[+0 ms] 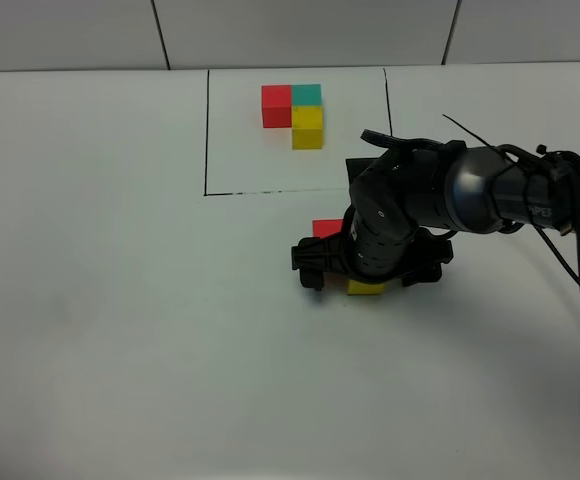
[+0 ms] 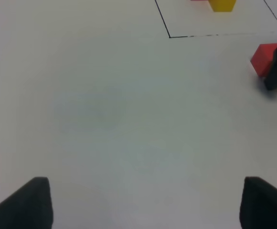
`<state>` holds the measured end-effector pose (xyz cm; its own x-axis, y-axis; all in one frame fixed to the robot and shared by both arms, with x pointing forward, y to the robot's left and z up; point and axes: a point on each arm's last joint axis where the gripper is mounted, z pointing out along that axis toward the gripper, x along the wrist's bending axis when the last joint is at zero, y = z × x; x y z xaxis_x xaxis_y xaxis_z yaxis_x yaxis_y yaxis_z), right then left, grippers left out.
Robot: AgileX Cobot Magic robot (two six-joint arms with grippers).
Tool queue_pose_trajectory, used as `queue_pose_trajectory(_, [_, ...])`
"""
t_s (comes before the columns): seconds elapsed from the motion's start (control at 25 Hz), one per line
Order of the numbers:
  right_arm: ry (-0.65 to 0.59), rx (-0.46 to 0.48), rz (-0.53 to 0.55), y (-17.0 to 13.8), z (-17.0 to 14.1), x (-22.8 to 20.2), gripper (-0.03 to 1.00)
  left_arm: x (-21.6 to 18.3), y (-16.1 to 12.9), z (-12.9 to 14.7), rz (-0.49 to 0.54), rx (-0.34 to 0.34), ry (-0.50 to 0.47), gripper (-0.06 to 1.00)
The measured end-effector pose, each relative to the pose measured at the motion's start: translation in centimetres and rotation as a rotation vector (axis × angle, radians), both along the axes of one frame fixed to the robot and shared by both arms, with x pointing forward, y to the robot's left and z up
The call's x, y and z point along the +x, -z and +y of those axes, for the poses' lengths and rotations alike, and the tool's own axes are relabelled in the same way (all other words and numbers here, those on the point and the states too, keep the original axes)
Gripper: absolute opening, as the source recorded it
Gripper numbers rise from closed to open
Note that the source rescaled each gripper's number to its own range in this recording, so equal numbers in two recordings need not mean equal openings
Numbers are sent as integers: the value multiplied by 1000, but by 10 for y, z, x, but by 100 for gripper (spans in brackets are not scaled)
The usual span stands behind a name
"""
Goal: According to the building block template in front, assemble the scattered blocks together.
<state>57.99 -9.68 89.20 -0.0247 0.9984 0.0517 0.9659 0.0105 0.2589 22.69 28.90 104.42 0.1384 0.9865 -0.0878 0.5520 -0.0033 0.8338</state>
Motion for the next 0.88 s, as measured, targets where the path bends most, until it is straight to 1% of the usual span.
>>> queue_pose_trajectory(0.2, [-22, -6, -11, -20, -3, -3, 97, 0, 0, 0, 0, 0, 0, 70])
queue_pose_trajectory(0.4, [-58, 31, -42, -50, -3, -9, 97, 0, 0, 0, 0, 0, 0, 70])
queue_pose_trajectory(0.56, [-82, 36, -81, -76, -10, -12, 97, 0, 0, 0, 0, 0, 0, 70])
queue_pose_trajectory(0.68, [-70, -5, -103, -90, -33, -7, 97, 0, 0, 0, 0, 0, 0, 70])
queue_pose_trajectory(0.88, [-38, -74, -83, -94, -91, 1, 96, 0, 0, 0, 0, 0, 0, 70])
